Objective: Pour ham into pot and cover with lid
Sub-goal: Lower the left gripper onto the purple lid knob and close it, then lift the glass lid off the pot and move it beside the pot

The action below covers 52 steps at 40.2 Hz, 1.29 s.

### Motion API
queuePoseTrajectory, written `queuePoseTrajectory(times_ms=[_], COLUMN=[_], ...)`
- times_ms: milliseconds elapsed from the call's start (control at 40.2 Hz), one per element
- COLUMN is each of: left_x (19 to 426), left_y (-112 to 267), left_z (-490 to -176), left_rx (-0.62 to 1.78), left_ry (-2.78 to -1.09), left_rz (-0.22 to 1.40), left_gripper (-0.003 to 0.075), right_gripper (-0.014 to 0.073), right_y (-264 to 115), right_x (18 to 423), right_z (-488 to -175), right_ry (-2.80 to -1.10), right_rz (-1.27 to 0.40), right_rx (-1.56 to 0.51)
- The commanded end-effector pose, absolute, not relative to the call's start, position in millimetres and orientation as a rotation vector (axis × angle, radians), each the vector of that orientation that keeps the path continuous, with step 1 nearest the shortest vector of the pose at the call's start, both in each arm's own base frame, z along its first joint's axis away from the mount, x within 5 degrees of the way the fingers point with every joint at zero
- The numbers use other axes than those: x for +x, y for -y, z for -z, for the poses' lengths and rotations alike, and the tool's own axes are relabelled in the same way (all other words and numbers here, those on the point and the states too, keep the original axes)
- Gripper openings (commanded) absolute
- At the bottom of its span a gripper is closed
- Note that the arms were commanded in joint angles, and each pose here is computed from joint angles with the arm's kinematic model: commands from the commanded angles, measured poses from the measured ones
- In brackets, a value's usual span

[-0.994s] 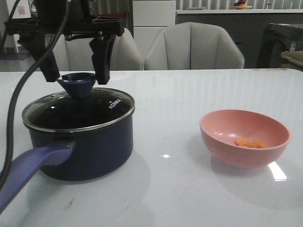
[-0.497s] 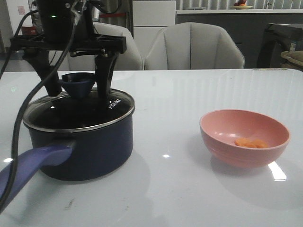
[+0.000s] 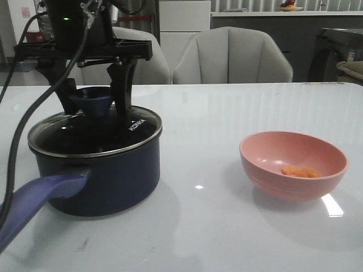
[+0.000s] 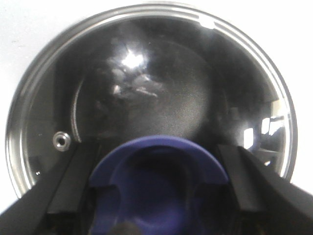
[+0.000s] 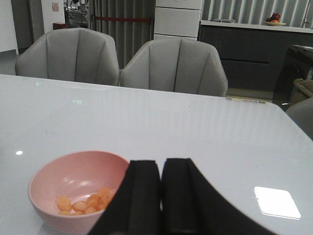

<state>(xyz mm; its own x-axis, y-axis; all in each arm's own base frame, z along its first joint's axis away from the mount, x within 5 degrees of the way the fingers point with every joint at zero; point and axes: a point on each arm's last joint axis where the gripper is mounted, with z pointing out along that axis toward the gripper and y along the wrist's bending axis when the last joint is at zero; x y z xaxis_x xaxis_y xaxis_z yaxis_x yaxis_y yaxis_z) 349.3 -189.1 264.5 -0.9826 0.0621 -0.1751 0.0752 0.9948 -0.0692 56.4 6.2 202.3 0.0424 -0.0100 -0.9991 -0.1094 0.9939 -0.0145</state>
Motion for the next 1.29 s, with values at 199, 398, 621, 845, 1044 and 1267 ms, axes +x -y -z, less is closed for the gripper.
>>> queuePoseTrajectory(times_ms=[199, 398, 621, 845, 1044, 1267], left_x=[344.5, 344.8, 347.4, 347.3, 345.5, 332.4], left_y=[188.7, 187.0, 187.6, 182.2, 150.0, 77.1], left_z=[-283.6, -292.1, -318.0, -328.8, -353.9, -362.8], left_rx=[0.095, 0.101, 0.101, 0.160, 0.203, 0.064], left_ry=[-2.927, -2.926, -2.868, -2.832, -2.759, -2.750], left_rz=[0.156, 0.127, 0.153, 0.154, 0.136, 0.025], left_gripper=[0.0202, 0.0195, 0.0195, 0.0195, 0.0195, 0.0195], right_gripper=[0.0151, 0.0151, 0.0151, 0.0151, 0.0151, 0.0151], right_y=[-5.9, -5.9, -5.9, -5.9, -5.9, -5.9], right_x=[54.7, 54.7, 54.7, 54.7, 54.7, 54.7], right_z=[-207.4, -207.4, -207.4, -207.4, -207.4, -207.4], right_ry=[-1.434, -1.434, -1.434, -1.434, -1.434, -1.434], right_rz=[-0.068, -0.068, -0.068, -0.068, -0.068, -0.068], right_rx=[-0.095, -0.095, -0.095, -0.095, -0.095, -0.095])
